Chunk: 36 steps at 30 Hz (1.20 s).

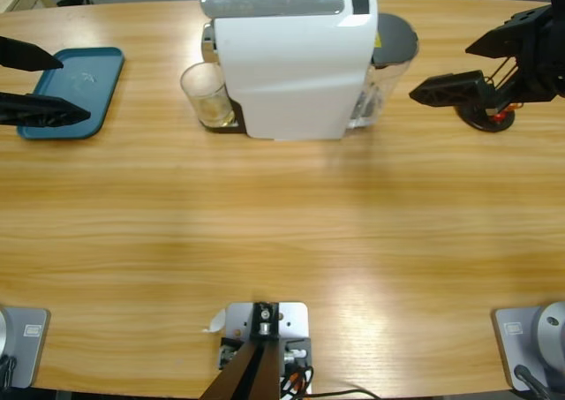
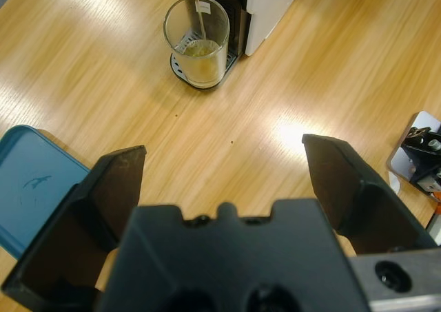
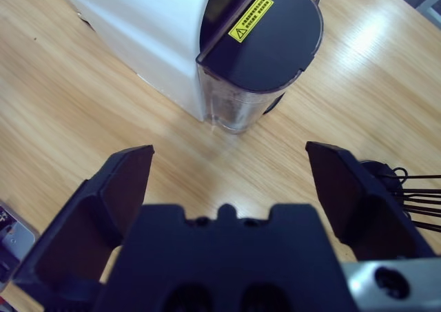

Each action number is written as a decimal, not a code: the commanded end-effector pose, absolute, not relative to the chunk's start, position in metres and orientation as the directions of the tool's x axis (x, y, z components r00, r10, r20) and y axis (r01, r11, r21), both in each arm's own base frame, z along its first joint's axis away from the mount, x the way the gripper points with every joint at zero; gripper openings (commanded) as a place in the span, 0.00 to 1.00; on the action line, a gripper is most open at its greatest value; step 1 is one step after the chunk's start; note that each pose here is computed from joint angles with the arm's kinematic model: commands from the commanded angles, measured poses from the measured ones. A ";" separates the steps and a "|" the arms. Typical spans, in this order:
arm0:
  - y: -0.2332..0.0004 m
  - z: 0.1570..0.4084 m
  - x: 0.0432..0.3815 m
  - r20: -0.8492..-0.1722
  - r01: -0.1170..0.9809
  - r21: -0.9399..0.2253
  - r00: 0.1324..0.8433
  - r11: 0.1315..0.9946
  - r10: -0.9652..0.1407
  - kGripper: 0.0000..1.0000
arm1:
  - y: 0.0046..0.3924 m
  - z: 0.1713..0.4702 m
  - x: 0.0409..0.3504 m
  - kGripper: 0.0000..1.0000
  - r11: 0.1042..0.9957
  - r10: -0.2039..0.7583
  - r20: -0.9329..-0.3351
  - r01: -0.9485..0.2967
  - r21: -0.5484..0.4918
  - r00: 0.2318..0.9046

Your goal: Pour coffee

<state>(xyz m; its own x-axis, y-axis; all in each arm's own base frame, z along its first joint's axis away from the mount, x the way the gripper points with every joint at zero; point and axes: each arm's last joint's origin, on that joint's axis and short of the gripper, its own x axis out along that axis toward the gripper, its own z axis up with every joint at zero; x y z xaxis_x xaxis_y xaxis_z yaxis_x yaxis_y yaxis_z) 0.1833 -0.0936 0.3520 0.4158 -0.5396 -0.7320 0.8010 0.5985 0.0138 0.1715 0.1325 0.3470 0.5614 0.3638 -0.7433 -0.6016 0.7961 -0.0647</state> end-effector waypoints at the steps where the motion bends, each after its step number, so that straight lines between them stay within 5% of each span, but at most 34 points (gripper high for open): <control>1: -0.094 0.346 0.186 -0.741 0.809 0.009 0.399 0.587 -0.540 1.00 | 0.128 0.348 0.165 1.00 0.793 0.354 -0.742 -0.604 -0.084 0.569; 36: -0.093 0.340 0.187 -0.738 0.809 0.017 0.407 0.588 -0.538 1.00 | 0.128 0.348 0.163 1.00 0.786 0.369 -0.745 -0.614 -0.069 0.556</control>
<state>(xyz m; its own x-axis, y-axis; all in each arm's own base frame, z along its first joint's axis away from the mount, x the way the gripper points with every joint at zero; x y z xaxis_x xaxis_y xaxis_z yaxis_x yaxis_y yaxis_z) 0.1856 -0.0946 0.3540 0.4347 -0.5473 -0.7152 0.8061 0.5906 0.0380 0.1658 0.1279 0.3512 0.5680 0.3691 -0.7356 -0.6011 0.7966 -0.0644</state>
